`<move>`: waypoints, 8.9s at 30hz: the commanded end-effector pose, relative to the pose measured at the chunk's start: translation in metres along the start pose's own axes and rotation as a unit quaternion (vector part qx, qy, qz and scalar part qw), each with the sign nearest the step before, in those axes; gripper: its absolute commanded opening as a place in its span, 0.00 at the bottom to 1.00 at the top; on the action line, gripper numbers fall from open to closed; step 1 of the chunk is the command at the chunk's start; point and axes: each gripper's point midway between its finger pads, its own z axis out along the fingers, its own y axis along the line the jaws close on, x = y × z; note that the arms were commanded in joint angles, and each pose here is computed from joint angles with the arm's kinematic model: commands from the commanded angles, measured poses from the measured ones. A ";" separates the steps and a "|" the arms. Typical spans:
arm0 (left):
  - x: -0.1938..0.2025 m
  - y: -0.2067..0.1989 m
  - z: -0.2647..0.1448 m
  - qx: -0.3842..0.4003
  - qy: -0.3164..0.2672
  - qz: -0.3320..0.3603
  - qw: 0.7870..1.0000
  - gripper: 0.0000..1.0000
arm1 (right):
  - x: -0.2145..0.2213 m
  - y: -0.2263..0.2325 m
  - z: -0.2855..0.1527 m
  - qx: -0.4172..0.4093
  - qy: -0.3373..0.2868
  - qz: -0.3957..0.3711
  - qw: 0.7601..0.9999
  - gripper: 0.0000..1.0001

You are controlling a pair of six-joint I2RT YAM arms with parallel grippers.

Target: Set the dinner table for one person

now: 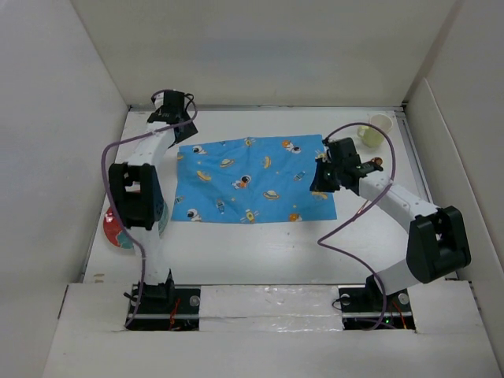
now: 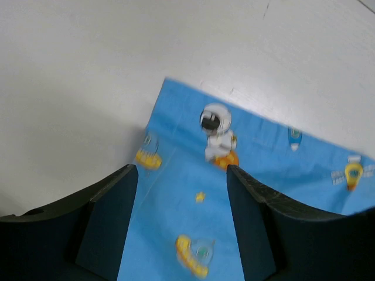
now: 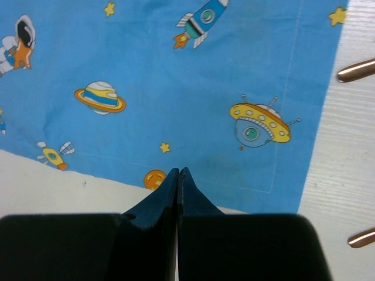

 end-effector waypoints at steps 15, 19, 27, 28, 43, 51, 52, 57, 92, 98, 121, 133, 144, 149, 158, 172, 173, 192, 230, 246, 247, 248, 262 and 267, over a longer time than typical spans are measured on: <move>0.026 -0.003 0.098 0.001 0.084 0.034 0.996 0.55 | 0.006 0.058 -0.002 -0.056 -0.002 -0.055 0.997 0.03; 0.041 -0.010 0.100 0.017 0.102 0.044 0.994 0.50 | 0.003 0.059 0.003 -0.054 0.002 -0.057 0.997 0.03; 0.047 -0.013 0.115 0.006 0.099 0.038 0.994 0.26 | 0.004 0.067 0.009 -0.060 0.004 -0.062 0.996 0.03; 0.044 -0.011 0.118 -0.003 0.091 0.036 0.995 0.19 | 0.005 0.071 0.008 -0.063 0.005 -0.068 0.996 0.03; -0.023 -0.021 0.147 -0.016 -0.009 0.016 1.000 0.00 | -0.023 0.068 0.011 -0.046 -0.014 -0.060 0.997 0.05; -0.066 -0.027 0.084 0.008 -0.062 0.003 0.998 0.61 | -0.036 0.068 -0.003 -0.045 -0.039 -0.059 0.996 0.16; -0.065 -0.025 0.084 0.007 -0.059 0.013 0.998 0.63 | -0.044 0.063 -0.003 -0.040 -0.056 -0.051 0.996 0.20; -0.034 -0.011 0.102 -0.028 0.002 0.051 0.998 0.66 | -0.089 0.036 0.011 -0.021 -0.094 -0.003 0.995 0.33; 0.048 -0.017 0.163 0.004 0.114 0.034 0.993 0.33 | -0.155 -0.106 0.139 0.112 -0.006 0.139 0.984 0.49; 0.057 0.004 0.162 -0.042 0.119 0.043 0.991 0.06 | -0.156 -0.113 0.126 0.113 -0.012 0.139 0.984 0.50; -0.035 -0.020 0.143 -0.030 -0.023 0.008 0.999 0.03 | -0.234 -0.068 0.052 0.025 -0.126 0.087 0.988 0.36; -0.115 -0.085 0.009 0.111 -0.119 -0.013 0.987 0.59 | -0.148 0.128 0.003 -0.176 -0.106 -0.051 0.977 0.00; -0.082 -0.028 -0.244 0.282 -0.207 -0.107 0.931 0.00 | -0.017 0.284 0.015 -0.353 0.021 -0.097 0.930 0.00; -0.017 0.022 -0.310 0.299 -0.174 -0.129 0.929 0.03 | 0.031 0.357 0.036 -0.405 0.075 -0.082 0.908 0.00; 0.055 0.058 -0.370 0.342 -0.115 -0.109 0.926 0.42 | 0.049 0.416 0.084 -0.395 0.074 -0.075 0.913 0.40; 0.062 0.058 -0.406 0.365 -0.106 -0.012 0.925 0.48 | 0.098 0.451 0.151 -0.383 0.110 -0.050 0.916 0.49; 0.063 0.059 -0.405 0.363 -0.103 -0.009 0.926 0.48 | 0.099 0.451 0.152 -0.385 0.112 -0.047 0.915 0.49; 0.073 0.075 -0.385 0.320 -0.111 0.011 0.941 0.53 | 0.142 0.459 0.164 -0.408 0.168 -0.012 0.897 0.33; -0.031 -0.014 -0.315 0.297 -0.180 -0.066 0.935 0.51 | -0.090 0.191 -0.029 -0.434 0.011 0.046 0.900 0.00; -0.019 -0.048 -0.262 0.307 -0.148 -0.024 0.940 0.51 | -0.078 0.145 0.013 -0.408 0.025 0.085 0.909 0.00; -0.019 -0.049 -0.260 0.306 -0.148 -0.022 0.940 0.51 | -0.077 0.143 0.019 -0.403 0.027 0.090 0.910 0.00; -0.020 -0.049 -0.259 0.306 -0.150 -0.019 0.940 0.51 | -0.079 0.142 0.023 -0.400 0.025 0.093 0.911 0.00; -0.003 -0.047 -0.244 0.304 -0.134 -0.004 0.943 0.51 | -0.082 0.121 0.071 -0.346 0.038 0.113 0.931 0.06; 0.007 -0.042 -0.237 0.297 -0.126 -0.001 0.947 0.51 | -0.060 0.100 0.081 -0.293 0.050 0.121 0.947 0.37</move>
